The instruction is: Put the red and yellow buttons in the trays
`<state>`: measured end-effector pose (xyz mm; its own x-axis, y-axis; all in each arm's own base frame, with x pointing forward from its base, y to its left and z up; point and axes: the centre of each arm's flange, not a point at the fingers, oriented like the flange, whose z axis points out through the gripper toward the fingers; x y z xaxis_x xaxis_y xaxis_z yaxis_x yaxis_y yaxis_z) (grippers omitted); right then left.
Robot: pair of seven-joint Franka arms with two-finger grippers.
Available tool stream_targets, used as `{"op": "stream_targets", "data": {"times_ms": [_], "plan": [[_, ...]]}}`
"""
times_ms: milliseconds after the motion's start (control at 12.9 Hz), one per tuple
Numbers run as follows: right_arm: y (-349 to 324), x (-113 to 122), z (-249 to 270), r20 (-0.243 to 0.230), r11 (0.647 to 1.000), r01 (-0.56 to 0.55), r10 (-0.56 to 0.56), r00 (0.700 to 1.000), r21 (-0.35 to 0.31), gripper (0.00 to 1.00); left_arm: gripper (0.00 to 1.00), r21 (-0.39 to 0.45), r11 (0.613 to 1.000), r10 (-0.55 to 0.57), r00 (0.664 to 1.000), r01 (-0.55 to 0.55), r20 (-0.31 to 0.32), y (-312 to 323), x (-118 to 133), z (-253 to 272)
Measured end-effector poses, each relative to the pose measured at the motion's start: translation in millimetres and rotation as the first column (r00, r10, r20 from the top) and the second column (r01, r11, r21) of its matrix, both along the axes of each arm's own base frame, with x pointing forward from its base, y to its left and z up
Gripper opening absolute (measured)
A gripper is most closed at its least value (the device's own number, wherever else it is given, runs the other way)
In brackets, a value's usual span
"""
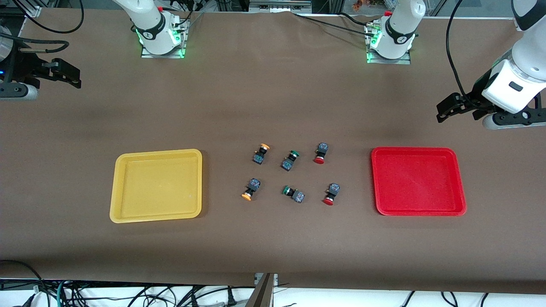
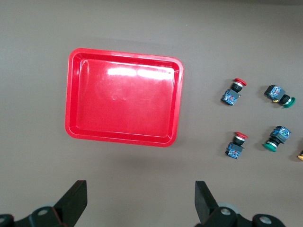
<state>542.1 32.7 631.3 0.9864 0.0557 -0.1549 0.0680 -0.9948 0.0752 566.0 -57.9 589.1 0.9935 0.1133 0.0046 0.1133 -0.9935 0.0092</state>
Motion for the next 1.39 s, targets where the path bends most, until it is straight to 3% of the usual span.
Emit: {"op": "stream_targets", "data": {"times_ms": [465, 697, 1085, 1239, 1394], "plan": [[0, 1, -3, -0.005, 1.0, 0.0, 0.0, 1.0, -0.001, 1.0, 1.0, 0.0, 1.0, 0.0, 1.0, 0.0, -0.004, 0, 1, -2], [0, 2, -3, -0.004, 1.0, 0.001, -0.001, 1.0, -0.001, 1.0, 1.0, 0.0, 1.0, -0.025, 0.998, 0.025, -0.059, -13, 0, -16], [-2, 2, -2, -0.004, 1.0, 0.005, -0.005, 1.0, -0.001, 1.0, 1.0, -0.021, 0.987, -0.162, 0.952, 0.162, -0.258, -91, 10, -109], [-2, 4, -6, -0.01, 1.0, 0.005, -0.005, 1.0, -0.001, 1.0, 1.0, -0.042, 0.978, -0.208, 0.938, 0.205, -0.277, -121, 19, -151], [-1, 15, -28, -0.05, 1.0, 0.004, -0.005, 0.999, -0.004, 1.0, 1.0, -0.054, 0.975, -0.223, 0.939, 0.216, -0.261, -148, 26, -185]]}}
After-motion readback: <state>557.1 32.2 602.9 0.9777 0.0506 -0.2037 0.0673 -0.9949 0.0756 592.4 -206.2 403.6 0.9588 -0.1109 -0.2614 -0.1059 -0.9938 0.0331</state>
